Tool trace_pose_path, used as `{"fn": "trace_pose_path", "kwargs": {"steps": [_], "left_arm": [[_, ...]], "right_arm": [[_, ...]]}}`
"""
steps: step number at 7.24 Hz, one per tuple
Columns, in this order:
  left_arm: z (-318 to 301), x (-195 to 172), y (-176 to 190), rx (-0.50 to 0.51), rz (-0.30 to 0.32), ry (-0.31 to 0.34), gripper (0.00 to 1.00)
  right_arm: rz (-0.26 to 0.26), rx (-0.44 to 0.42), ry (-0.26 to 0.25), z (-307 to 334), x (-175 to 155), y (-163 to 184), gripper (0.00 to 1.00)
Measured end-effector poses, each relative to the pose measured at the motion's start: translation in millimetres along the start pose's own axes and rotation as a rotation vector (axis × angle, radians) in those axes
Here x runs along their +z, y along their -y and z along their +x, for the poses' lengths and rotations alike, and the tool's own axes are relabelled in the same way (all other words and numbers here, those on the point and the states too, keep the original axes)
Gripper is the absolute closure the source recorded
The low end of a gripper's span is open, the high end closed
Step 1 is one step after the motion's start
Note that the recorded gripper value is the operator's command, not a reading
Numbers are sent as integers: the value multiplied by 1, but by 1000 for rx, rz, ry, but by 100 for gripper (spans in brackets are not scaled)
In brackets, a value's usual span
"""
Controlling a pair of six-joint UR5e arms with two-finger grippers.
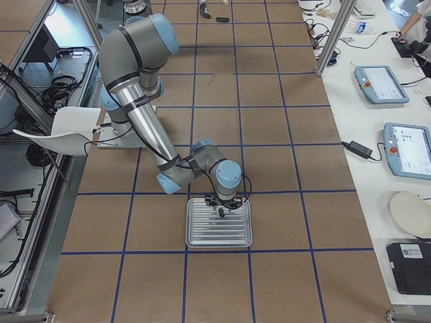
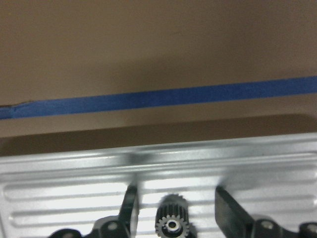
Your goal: Place bearing gear from tray to pile
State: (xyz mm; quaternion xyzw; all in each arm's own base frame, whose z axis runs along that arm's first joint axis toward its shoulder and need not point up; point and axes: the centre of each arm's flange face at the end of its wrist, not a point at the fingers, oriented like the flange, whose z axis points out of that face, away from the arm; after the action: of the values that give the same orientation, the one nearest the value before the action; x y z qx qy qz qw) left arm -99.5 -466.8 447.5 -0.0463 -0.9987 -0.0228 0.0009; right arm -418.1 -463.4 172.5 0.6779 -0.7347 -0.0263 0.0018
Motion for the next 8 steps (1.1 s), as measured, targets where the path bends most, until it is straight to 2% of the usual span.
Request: {"fn": "trace_pose_path", "kwargs": {"steps": [2, 3, 4, 6, 8], "left_arm": [[-1, 3, 2, -1, -5, 0, 0], [-1, 4, 3, -1, -7, -4, 0], [0, 4, 3, 1, -6, -5, 0], [1, -1, 2, 2, 8, -5, 0], [1, -1, 6, 2, 32, -3, 0]], "right_arm": [[0, 8, -1, 0, 0, 0, 71], [-7, 21, -5, 0, -3, 0, 73], [-20, 46, -11, 0, -8, -1, 80], [-36, 83, -18, -1, -20, -1, 85], [-37, 134, -29, -2, -40, 8, 86]]}}
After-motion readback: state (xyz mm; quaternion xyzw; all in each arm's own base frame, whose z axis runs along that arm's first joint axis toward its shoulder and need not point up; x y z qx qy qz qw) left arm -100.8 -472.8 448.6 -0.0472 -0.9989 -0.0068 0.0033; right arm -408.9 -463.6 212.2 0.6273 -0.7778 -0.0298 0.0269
